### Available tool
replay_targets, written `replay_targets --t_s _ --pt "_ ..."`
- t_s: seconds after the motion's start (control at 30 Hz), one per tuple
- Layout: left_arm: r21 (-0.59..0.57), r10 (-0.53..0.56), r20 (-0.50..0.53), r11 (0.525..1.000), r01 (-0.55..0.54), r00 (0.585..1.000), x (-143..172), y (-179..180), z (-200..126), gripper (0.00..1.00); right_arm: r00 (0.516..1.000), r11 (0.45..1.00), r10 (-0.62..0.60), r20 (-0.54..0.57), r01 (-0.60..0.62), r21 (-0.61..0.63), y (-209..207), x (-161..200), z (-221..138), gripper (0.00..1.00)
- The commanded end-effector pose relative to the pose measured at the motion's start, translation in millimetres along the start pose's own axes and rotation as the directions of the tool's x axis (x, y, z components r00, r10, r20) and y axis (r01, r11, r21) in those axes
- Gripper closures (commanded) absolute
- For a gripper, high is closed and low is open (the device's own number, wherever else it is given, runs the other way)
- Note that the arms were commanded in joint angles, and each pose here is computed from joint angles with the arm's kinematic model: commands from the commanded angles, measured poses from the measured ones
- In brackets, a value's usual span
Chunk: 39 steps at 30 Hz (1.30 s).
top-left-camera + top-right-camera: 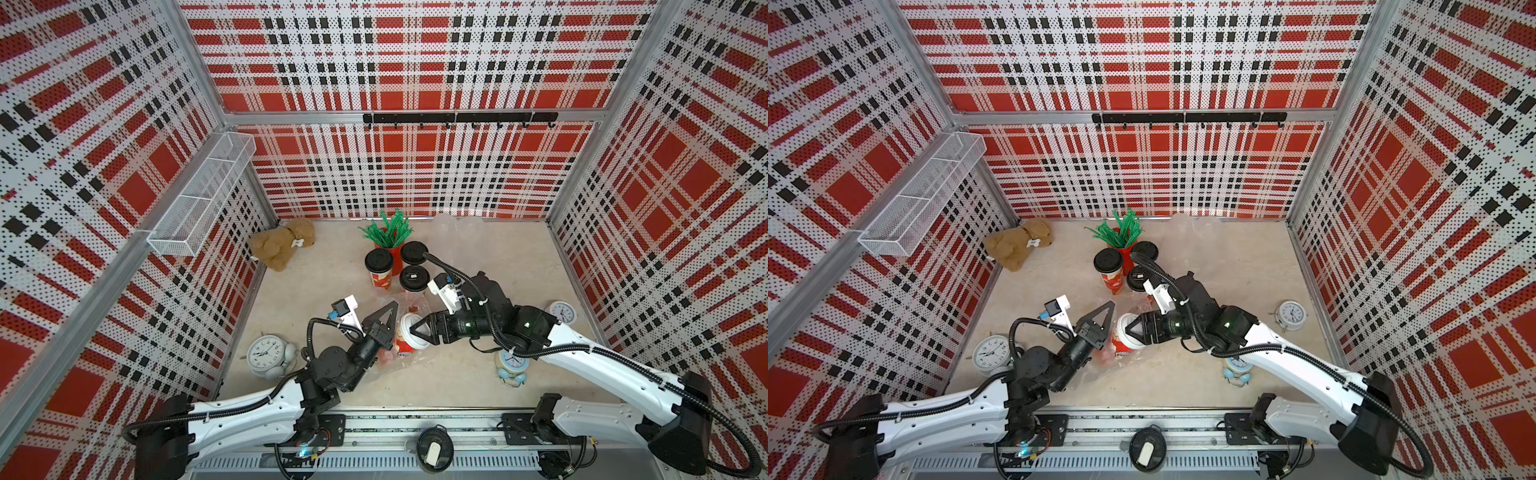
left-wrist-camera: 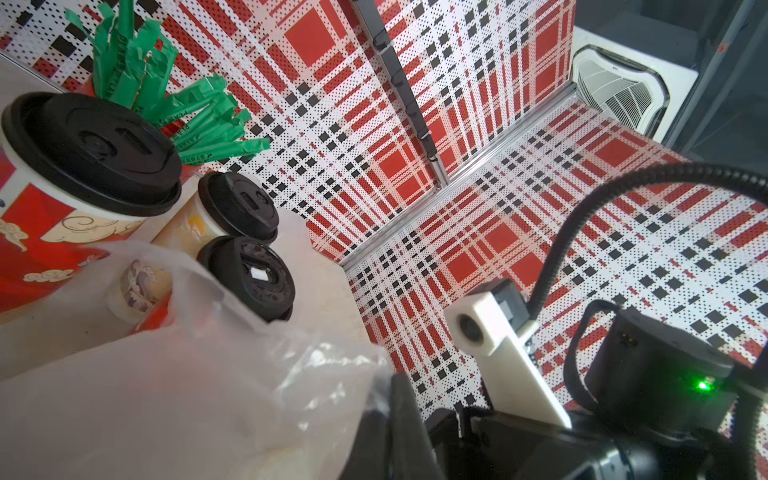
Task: Pack milk tea into plastic carrier bags
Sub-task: Place the milk tea cup in the plastic carrier bag.
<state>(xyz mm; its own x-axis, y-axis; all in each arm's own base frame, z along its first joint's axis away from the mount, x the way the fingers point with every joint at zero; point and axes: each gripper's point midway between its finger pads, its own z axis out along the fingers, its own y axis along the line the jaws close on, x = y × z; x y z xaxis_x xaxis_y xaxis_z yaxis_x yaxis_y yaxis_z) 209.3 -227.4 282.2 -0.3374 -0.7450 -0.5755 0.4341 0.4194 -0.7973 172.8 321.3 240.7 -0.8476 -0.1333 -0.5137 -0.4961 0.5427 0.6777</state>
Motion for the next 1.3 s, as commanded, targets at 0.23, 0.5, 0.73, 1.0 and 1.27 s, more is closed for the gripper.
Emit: replay_targets --t_s 0.23,0.5,0.73,1.0,1.27 --pt "0.010 -0.016 0.093 1.000 0.015 0.996 -15.3 -1.6 -5.3 1.00 0.999 0.999 0.008 0.052 -0.005 -0.054 13.6 -11.4 18.6 0.61" --pt "0.026 -0.020 0.125 1.000 0.017 0.992 -21.2 -6.3 -8.1 1.00 0.999 0.996 0.030 0.024 -0.028 -0.090 17.1 -3.2 39.8 0.62" --pt "0.038 -0.031 0.133 0.999 0.026 0.991 -20.9 -7.0 -8.4 1.00 0.999 0.994 0.033 -0.009 -0.034 -0.100 17.3 3.0 56.0 0.62" --pt "0.065 -0.043 0.147 0.997 0.033 0.988 -24.2 -12.0 -8.9 1.00 0.999 0.996 0.041 -0.028 -0.043 -0.079 9.7 6.7 66.5 0.62" --pt "0.098 -0.053 0.161 0.994 0.038 0.986 -28.4 -17.3 -11.9 1.00 0.994 0.998 0.055 -0.096 -0.050 0.050 -13.8 21.6 75.5 0.64"
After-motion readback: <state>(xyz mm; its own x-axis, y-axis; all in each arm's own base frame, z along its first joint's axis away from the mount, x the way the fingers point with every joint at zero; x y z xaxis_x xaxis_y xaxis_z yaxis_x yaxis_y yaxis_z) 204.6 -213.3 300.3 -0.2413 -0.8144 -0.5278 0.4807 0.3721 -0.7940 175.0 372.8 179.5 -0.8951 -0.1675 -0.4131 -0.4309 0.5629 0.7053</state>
